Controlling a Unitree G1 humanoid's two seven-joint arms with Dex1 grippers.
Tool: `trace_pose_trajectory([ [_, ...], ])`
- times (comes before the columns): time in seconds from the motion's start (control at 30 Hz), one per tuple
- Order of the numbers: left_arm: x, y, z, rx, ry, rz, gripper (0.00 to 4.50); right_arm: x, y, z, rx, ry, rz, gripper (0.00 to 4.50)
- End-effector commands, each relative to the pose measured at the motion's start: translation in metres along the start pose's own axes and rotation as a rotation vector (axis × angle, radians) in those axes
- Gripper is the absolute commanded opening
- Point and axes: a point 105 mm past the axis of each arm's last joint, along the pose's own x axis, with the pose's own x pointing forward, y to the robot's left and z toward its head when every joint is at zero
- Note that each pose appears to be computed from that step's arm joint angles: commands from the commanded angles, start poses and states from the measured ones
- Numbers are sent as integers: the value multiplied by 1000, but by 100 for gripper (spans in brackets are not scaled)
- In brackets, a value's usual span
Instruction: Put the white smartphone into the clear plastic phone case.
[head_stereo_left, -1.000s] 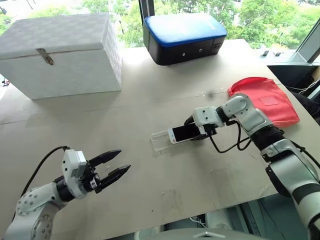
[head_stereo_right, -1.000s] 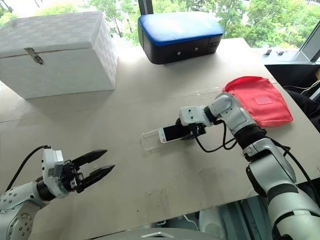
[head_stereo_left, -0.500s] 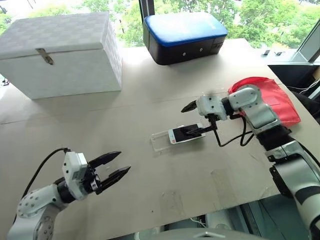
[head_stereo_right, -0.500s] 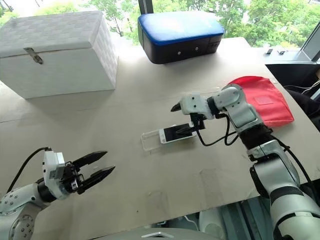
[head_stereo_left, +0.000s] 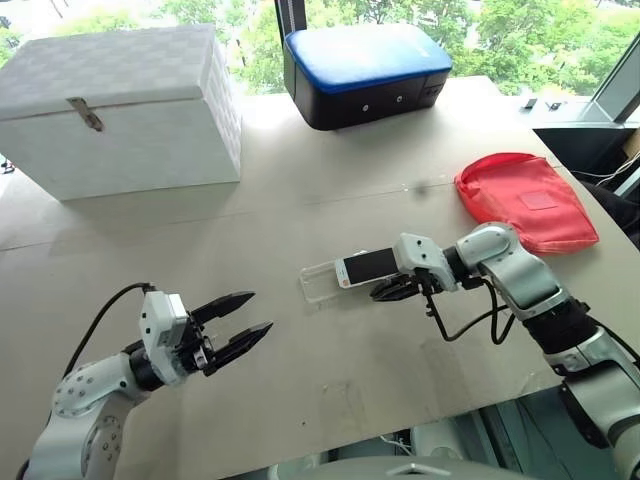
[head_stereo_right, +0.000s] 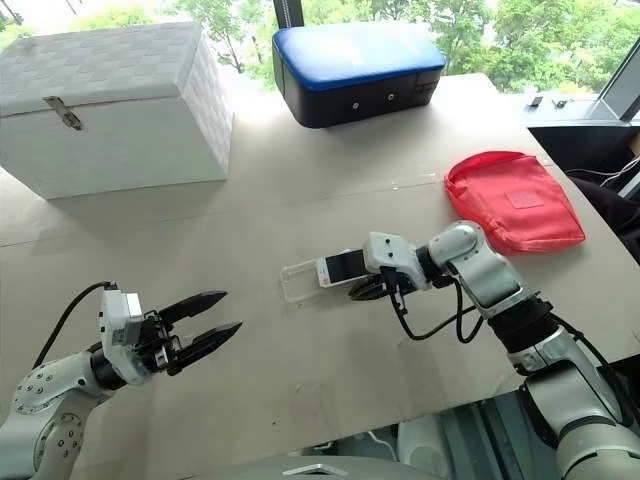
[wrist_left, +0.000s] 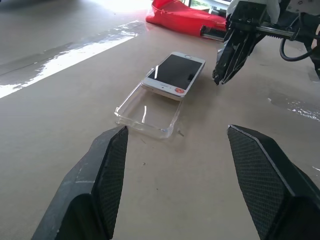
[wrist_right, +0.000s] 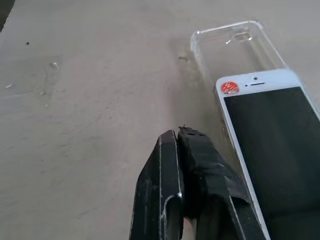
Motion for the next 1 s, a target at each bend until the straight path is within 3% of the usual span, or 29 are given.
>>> trace_pose_trajectory([
  [0.03,2,-2,5,15,-4,-13,320,1,-9,-7,-13,35,-44,11],
  [0.57,4,-6,6,-4,-7,-25,320,-2,-34,1,-66,46,-82,11],
  [0.77,0,-7,5,-8,0,-25,320,-6,-18,33,-28,-109,22,11],
  [0.9,-2,-4,2,-1,11,-5,320,-2,-31,49,-40,-167,-81,11],
  [1.0,-1,-4,1,1,9,-6,320,9,-47,41,-43,-123,-175,11],
])
